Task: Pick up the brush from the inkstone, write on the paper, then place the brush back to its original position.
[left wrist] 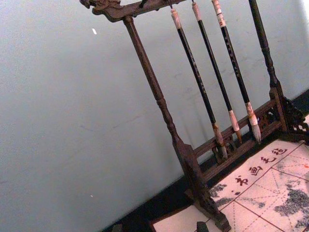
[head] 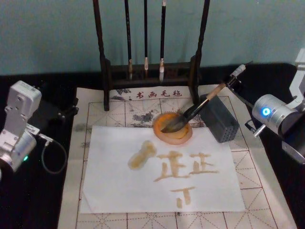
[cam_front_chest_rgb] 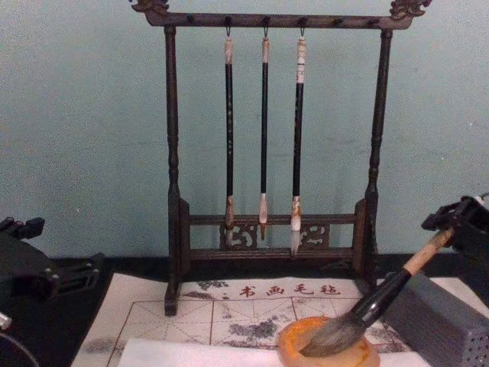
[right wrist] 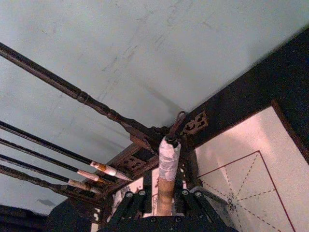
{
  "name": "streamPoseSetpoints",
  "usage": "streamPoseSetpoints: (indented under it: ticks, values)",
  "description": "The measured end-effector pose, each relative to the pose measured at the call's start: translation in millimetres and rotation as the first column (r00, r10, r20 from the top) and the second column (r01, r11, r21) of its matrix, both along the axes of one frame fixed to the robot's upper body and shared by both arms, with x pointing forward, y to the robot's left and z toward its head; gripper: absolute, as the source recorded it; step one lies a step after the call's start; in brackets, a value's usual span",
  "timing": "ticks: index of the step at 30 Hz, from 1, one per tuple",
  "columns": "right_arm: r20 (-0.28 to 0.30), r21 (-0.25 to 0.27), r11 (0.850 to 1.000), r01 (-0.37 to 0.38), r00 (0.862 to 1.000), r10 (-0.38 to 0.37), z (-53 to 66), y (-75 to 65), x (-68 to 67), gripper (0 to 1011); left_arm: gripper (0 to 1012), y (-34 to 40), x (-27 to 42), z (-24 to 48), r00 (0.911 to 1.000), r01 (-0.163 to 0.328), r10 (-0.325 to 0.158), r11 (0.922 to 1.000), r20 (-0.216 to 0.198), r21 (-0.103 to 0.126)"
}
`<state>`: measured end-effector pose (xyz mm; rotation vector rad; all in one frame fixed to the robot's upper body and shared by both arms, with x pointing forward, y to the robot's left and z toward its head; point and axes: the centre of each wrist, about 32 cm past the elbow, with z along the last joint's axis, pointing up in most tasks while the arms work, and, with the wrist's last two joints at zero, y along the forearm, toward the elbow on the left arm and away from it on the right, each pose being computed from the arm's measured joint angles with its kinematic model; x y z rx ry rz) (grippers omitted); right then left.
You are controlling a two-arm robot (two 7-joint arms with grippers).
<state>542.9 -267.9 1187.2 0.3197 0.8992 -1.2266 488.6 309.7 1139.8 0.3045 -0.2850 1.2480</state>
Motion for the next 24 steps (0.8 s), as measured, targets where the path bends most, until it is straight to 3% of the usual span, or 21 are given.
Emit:
streamPoseSetpoints:
  ticks: [24]
  values:
    - [0.0, 0.0, 1.0, -0.001, 1.0, 0.001, 0.0, -0.1, 0.0, 964, 1001, 0.0, 0.0, 0.0, 1.0, 0.0, 0.0, 1.0, 0.0, 0.0]
